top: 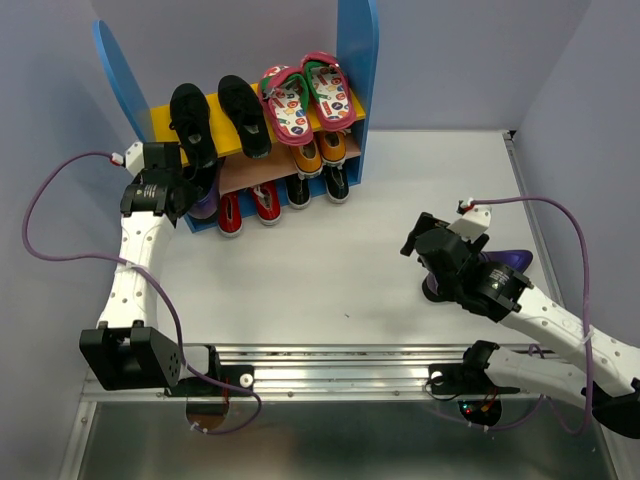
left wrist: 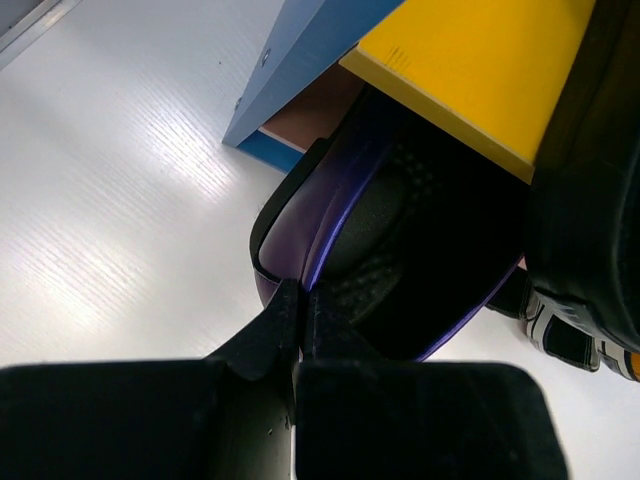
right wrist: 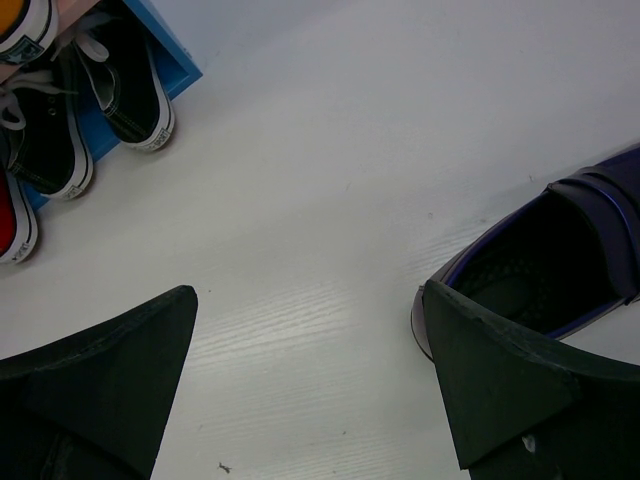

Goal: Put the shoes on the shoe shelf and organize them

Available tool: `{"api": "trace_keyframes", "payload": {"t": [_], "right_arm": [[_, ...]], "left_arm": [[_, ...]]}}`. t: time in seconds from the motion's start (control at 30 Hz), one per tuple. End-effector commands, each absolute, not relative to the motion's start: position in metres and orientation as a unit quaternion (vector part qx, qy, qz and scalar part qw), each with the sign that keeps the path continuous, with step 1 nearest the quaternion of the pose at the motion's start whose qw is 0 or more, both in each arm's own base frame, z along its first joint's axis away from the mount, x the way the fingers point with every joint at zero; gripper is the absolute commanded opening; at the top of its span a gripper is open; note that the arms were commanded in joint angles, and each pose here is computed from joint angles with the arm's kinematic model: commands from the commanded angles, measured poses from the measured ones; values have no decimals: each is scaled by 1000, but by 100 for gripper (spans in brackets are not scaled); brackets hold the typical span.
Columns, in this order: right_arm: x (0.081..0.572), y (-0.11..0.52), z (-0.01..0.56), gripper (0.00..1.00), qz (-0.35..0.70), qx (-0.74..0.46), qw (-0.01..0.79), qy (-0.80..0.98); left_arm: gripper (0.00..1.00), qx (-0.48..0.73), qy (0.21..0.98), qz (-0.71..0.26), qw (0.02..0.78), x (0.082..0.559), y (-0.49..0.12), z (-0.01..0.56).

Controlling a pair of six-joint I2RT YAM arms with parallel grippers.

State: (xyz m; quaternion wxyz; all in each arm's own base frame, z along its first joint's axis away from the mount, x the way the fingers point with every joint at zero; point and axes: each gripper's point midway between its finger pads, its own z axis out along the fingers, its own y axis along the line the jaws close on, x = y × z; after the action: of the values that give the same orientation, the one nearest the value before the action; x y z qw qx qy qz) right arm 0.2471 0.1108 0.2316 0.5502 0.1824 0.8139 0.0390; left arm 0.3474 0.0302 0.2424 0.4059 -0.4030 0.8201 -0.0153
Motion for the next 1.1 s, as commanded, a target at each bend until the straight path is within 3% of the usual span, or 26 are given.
{"api": "trace_keyframes", "payload": {"t": [0.0, 0.73, 0.77, 0.87, 0.9, 1.0, 1.07], "right_arm": [[247, 108, 241, 100, 44, 191, 561, 804], [245, 113, 234, 100, 47, 184, 547, 815], [245, 113, 232, 100, 48, 185, 545, 816], [244, 116, 227, 100, 52, 186, 536, 822], [244, 118, 226, 100, 56, 187, 533, 823], [242, 119, 221, 100, 56, 188, 526, 827], [241, 119, 218, 100, 52, 188, 523, 830]], "left_arm": [[0, -421, 747, -58, 511, 379, 37, 313], [0, -476, 723, -46, 499, 389, 47, 282], [2, -476, 725, -45, 495, 390, 46, 280], [24, -475, 734, -41, 484, 390, 45, 271], [42, -474, 737, -41, 481, 389, 44, 269], [55, -465, 743, -44, 480, 387, 42, 268], [57, -459, 744, -46, 483, 383, 41, 270]]}}
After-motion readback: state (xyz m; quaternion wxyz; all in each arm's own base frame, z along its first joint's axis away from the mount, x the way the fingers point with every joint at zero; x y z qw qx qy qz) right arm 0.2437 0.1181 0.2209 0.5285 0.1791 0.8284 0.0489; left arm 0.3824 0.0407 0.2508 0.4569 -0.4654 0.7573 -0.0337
